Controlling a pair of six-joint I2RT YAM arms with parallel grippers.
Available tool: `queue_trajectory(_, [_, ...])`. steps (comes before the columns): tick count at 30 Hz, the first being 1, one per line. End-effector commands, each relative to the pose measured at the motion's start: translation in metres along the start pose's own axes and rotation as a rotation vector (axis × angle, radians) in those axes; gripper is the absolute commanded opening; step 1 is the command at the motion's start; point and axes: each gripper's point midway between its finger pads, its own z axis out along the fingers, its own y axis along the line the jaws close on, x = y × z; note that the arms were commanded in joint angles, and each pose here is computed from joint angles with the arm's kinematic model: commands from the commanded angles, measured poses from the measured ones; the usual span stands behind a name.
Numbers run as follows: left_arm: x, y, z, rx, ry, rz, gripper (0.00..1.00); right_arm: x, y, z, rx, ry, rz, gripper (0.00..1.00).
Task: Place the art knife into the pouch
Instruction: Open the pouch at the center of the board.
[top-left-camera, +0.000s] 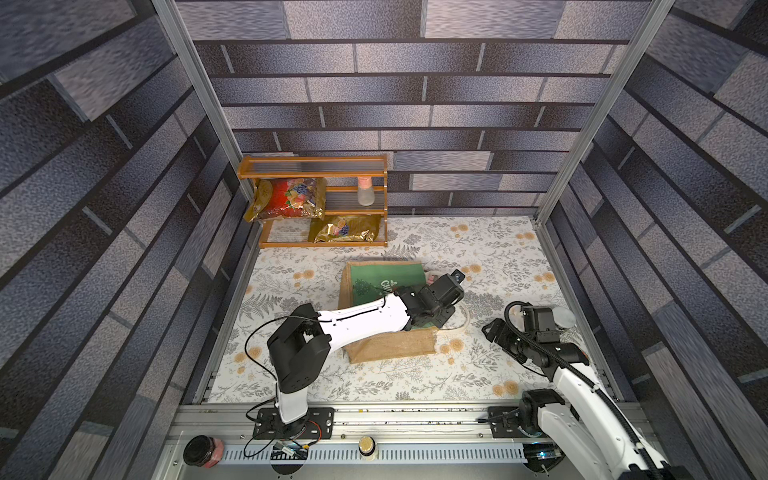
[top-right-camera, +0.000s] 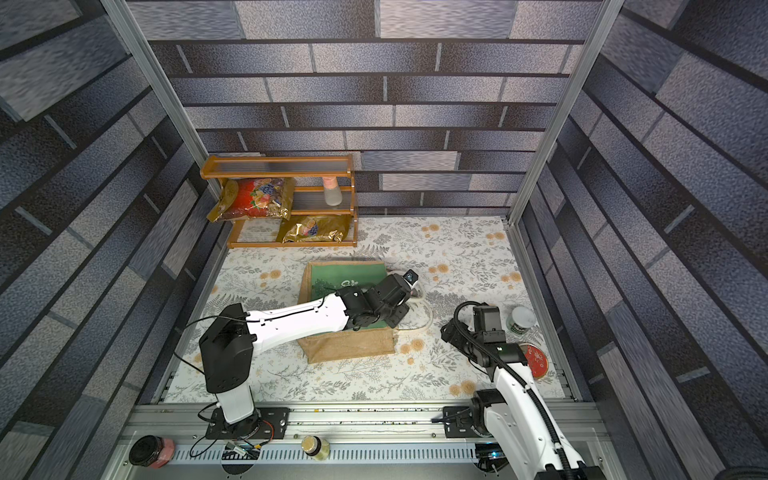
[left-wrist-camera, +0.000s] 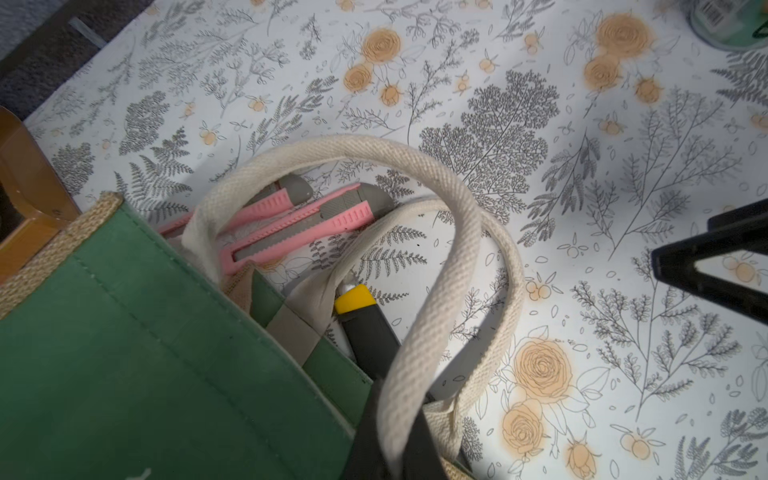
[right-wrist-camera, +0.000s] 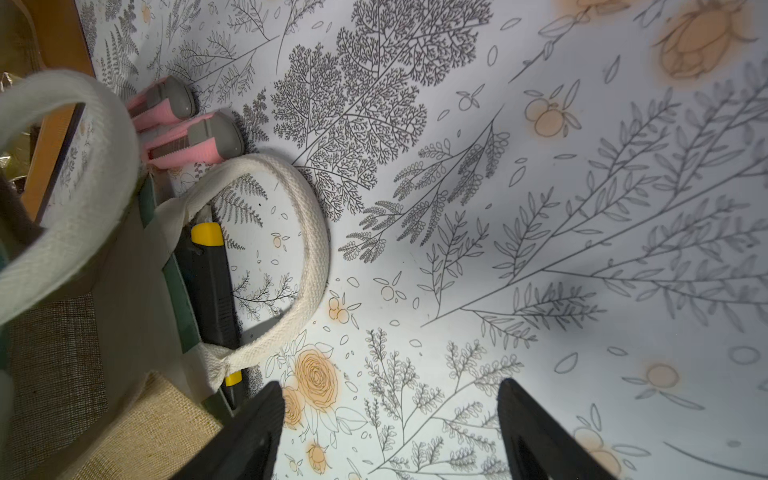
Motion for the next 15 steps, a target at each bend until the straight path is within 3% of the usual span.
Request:
queue_trajectory(1, [-0.017,0.018,-0.024,-0.044,-0.087,-0.034,0.00,-0.008,0.017,-0.001,-0.061,-0.007,0.010,0.79])
queue_trajectory(12, [-0.053,0.044,-0.103,-0.036,-0.353,-0.095,0.00,-0.027,0.062,0.007,-0.204,0.006,0.018,0.67])
queue_trajectory(15, [-0.057,0.053,-0.119,0.055,-0.402,-0.203,0.00,-0.030,0.079,0.010,-0.204,0.010,-0.024,0.67])
